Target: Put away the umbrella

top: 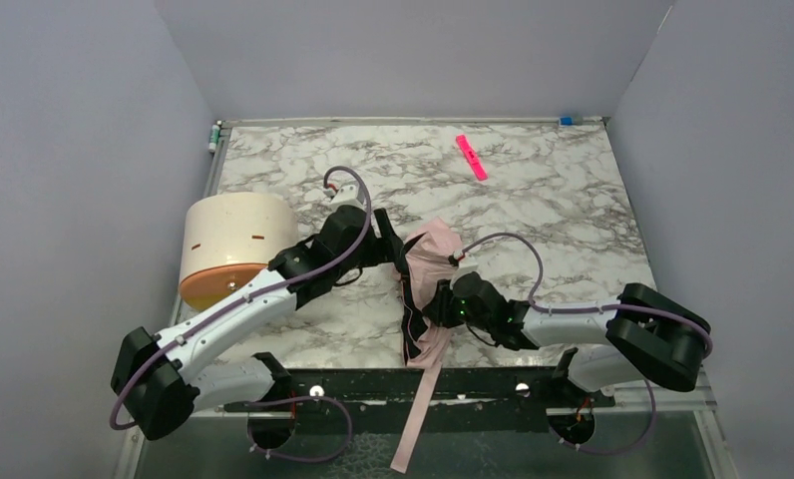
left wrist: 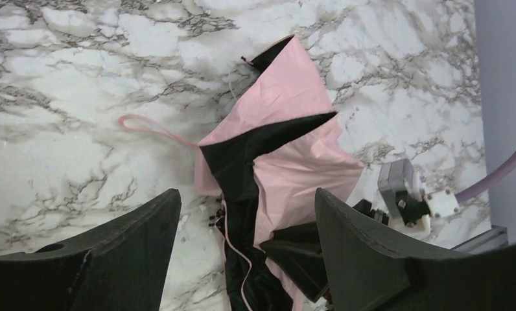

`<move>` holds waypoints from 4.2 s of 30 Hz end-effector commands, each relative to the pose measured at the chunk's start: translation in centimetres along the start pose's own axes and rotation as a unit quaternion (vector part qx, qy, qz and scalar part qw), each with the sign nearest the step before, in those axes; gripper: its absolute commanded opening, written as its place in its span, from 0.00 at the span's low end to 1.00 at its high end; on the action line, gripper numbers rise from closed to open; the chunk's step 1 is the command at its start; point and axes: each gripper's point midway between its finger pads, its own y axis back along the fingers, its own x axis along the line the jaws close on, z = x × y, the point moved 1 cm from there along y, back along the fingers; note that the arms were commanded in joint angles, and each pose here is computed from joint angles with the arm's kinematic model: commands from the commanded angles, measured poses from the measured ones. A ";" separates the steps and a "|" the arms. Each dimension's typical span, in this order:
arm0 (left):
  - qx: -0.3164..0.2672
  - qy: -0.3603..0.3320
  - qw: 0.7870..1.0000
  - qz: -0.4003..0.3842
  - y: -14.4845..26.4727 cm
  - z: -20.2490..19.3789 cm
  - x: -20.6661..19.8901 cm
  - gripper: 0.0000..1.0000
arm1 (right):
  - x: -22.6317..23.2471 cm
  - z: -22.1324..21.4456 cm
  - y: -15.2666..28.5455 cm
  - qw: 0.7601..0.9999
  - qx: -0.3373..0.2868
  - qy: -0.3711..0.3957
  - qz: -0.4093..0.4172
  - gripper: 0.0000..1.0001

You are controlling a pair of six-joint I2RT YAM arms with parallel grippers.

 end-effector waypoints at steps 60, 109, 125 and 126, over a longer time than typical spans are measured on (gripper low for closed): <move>0.018 0.182 0.972 -0.144 -9.7 1.4 -0.8 0.00 | -4.8 -5.6 1.5 0.992 0.101 0.041 -0.060 0.30; 0.071 0.024 0.993 -0.090 -7.8 8.9 -4.5 0.99 | -5.4 -6.3 1.2 0.989 0.119 0.044 -0.077 0.30; 0.157 -0.102 0.982 -0.022 -11.7 5.4 -5.4 0.99 | -5.4 -6.2 0.8 0.988 0.121 0.045 -0.084 0.30; 0.163 -0.104 0.981 -0.018 -11.7 5.2 -5.2 0.99 | -5.4 -6.3 0.8 0.988 0.121 0.045 -0.085 0.30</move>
